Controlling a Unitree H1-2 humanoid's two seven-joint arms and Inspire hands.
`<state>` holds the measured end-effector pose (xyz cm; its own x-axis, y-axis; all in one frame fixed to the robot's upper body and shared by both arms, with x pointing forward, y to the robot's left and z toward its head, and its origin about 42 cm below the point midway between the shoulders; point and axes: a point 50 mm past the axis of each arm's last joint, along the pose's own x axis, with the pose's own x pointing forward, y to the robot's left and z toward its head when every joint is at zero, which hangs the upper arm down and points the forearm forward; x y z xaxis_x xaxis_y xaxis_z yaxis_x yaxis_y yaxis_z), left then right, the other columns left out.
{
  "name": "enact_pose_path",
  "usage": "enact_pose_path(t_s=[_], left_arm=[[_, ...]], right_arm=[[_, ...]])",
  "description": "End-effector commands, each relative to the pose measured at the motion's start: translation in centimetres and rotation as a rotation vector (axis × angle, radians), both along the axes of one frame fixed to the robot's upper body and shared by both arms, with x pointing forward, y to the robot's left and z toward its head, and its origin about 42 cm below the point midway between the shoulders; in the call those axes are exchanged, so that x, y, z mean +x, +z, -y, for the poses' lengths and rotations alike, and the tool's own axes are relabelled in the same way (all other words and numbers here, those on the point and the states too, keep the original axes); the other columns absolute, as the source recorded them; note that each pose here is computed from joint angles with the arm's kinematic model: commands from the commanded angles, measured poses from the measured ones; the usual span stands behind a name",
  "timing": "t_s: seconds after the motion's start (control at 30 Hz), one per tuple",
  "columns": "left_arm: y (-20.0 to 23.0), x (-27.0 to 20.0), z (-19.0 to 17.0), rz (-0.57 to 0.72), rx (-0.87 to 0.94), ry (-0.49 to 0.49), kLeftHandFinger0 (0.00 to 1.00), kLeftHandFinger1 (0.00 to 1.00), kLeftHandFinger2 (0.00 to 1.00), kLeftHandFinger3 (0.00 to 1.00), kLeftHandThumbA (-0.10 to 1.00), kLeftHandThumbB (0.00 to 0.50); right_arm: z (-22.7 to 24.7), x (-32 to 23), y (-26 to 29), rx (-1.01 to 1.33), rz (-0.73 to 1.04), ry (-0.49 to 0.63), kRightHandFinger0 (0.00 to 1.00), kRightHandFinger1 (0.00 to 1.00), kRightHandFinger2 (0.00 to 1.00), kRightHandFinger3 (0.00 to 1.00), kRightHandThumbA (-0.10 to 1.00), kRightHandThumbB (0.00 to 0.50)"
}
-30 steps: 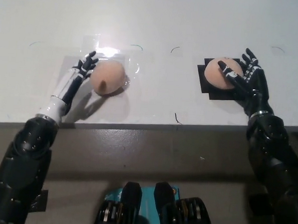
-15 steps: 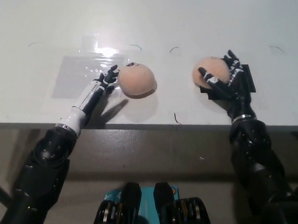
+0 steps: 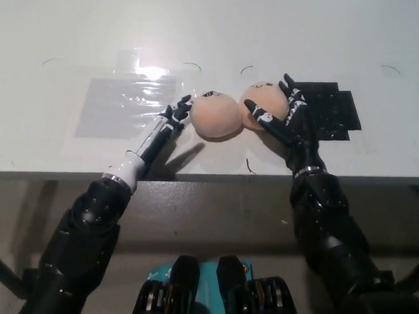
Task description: Use both hands to push two dumpling toys together to the middle
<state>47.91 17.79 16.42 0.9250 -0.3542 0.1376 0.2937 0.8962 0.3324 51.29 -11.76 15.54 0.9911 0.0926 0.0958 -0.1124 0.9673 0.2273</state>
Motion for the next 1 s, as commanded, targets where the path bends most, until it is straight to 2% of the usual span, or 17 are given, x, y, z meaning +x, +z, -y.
enact_pose_path(t_s=[0.0, 0.07, 0.2, 0.27, 0.4, 0.43, 0.5, 0.63, 0.77, 0.87, 0.97], left_arm=[[2.5, 1.3, 1.6, 0.046, 0.012, -0.02, 1.0, 1.0, 1.0, 1.0, 1.0, 0.34], [2.4, 1.3, 1.8, 0.042, 0.011, -0.03, 1.0, 1.0, 1.0, 1.0, 1.0, 0.342], [2.6, 1.5, 2.1, 0.045, 0.029, -0.038, 1.0, 1.0, 1.0, 1.0, 1.0, 0.331], [2.6, 1.5, 2.1, 0.043, 0.029, -0.039, 1.0, 1.0, 1.0, 1.0, 1.0, 0.331], [2.4, 1.3, 1.9, 0.044, 0.043, -0.038, 1.0, 1.0, 1.0, 1.0, 1.0, 0.33], [2.4, 1.3, 1.8, 0.043, 0.042, -0.034, 1.0, 1.0, 1.0, 1.0, 1.0, 0.323], [2.3, 1.3, 1.1, 0.04, 0.053, -0.024, 1.0, 1.0, 1.0, 1.0, 1.0, 0.31], [1.8, 1.1, -0.6, 0.039, 0.047, -0.001, 1.0, 1.0, 1.0, 1.0, 1.0, 0.286], [1.8, 1.0, -1.8, 0.035, 0.044, 0.04, 1.0, 1.0, 1.0, 1.0, 1.0, 0.291], [1.9, 0.6, -3.1, 0.035, 0.017, 0.05, 1.0, 1.0, 1.0, 1.0, 1.0, 0.274], [2.1, 0.2, -4.4, 0.043, 0.01, 0.073, 1.0, 1.0, 1.0, 1.0, 1.0, 0.29]], right_arm=[[-2.4, 0.3, 1.8, 0.01, 0.05, 0.075, 1.0, 1.0, 1.0, 1.0, 1.0, 0.208], [-2.7, 0.2, 1.7, 0.0, 0.049, 0.087, 1.0, 1.0, 1.0, 1.0, 1.0, 0.227], [-3.5, 0.1, 1.9, 0.018, 0.055, 0.105, 1.0, 1.0, 1.0, 1.0, 1.0, 0.219], [-4.0, 0.0, 1.8, 0.029, 0.053, 0.116, 1.0, 1.0, 1.0, 1.0, 1.0, 0.187], [-4.0, -0.2, 1.5, 0.03, 0.046, 0.114, 1.0, 1.0, 1.0, 1.0, 1.0, 0.176], [-3.9, -0.1, 1.4, 0.032, 0.044, 0.114, 1.0, 1.0, 1.0, 1.0, 1.0, 0.187], [-3.3, -0.2, 1.2, 0.028, 0.04, 0.108, 1.0, 1.0, 1.0, 1.0, 1.0, 0.214], [-2.5, -0.5, 0.5, 0.041, 0.033, 0.083, 1.0, 1.0, 1.0, 1.0, 1.0, 0.18], [-0.8, -1.3, 0.0, 0.056, 0.059, 0.058, 1.0, 1.0, 1.0, 1.0, 1.0, 0.176], [0.1, -2.2, 0.1, 0.062, 0.1, 0.04, 1.0, 1.0, 1.0, 1.0, 1.0, 0.173], [1.3, -3.9, 1.2, 0.048, 0.163, 0.062, 1.0, 1.0, 1.0, 1.0, 1.0, 0.146]])
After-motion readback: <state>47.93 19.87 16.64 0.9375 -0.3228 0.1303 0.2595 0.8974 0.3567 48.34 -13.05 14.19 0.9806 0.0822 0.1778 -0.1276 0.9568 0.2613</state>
